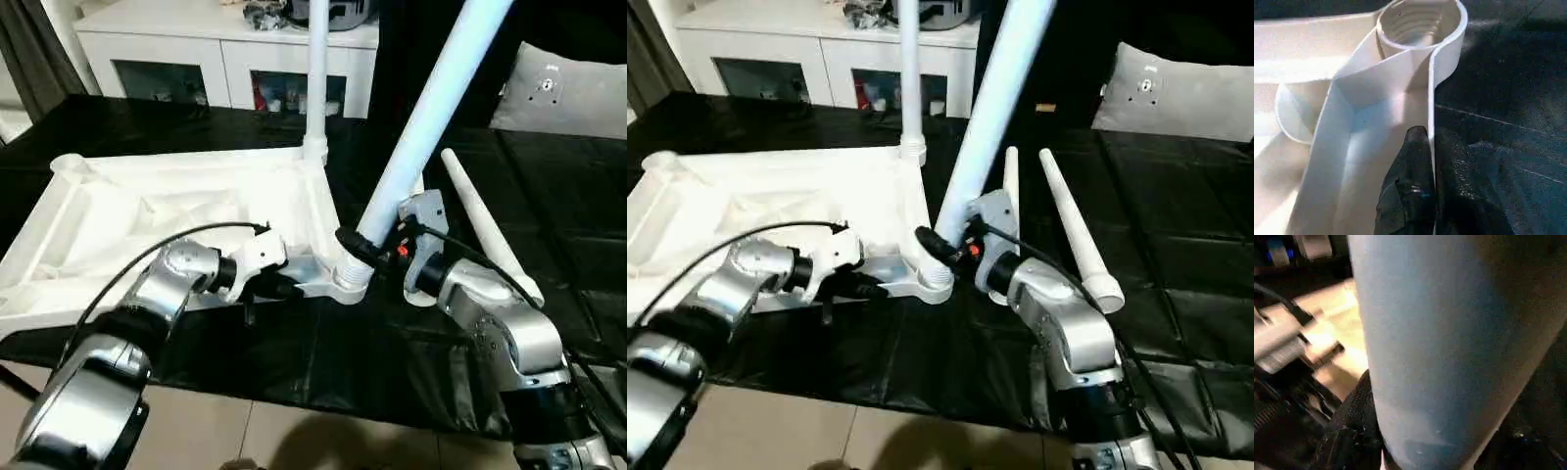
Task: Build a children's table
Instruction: Insert table leg to table base
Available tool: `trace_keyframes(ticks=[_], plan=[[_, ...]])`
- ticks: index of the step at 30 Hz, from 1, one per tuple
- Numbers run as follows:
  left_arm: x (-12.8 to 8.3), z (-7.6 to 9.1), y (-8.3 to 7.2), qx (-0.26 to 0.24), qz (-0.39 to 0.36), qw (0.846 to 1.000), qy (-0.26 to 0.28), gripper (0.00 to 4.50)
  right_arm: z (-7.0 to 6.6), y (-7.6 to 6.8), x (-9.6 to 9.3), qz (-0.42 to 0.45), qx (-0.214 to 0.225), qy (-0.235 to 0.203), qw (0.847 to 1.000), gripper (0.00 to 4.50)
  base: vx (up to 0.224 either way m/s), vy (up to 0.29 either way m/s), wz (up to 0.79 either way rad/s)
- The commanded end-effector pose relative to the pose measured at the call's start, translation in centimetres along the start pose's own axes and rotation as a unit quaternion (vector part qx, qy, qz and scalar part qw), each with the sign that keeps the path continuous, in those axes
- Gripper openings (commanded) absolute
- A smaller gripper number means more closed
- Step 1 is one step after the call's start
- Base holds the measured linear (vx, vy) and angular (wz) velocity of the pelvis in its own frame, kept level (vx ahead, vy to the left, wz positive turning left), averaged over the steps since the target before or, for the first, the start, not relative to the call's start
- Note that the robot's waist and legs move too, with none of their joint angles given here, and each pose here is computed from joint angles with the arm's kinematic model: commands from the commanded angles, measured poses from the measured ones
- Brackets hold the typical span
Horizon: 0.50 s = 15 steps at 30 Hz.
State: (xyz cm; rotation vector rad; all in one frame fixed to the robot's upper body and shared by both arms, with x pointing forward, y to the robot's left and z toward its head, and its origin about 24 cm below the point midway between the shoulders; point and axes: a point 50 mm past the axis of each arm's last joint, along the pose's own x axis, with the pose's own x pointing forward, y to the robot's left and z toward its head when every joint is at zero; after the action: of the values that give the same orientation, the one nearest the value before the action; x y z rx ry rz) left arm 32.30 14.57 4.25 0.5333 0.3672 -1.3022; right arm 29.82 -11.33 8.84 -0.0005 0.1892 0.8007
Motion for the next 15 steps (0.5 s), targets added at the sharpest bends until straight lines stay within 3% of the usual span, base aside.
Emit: trace_keyframes(ticks=[1,8,15], plan=[[0.7,-1.5,-1.4,-0.018,-0.008,1.000,0.011,0.00,0.4,0.0,0.3,0.005,-0.016,0.003,1.000,1.89,0.000,0.000,0.00],[0.8,-1.0,-1.9,-0.035,0.010,0.999,-0.025,0.00,-0.7,-0.2,0.5,0.027,-0.022,0.056,0.998,1.89,0.000,0.000,0.00],[0.6,-1.0,-2.6,-0.037,-0.025,0.999,-0.018,0.00,-1.0,-0.2,1.1,0.040,-0.006,0.058,0.998,1.89,0.000,0.000,0.00]])
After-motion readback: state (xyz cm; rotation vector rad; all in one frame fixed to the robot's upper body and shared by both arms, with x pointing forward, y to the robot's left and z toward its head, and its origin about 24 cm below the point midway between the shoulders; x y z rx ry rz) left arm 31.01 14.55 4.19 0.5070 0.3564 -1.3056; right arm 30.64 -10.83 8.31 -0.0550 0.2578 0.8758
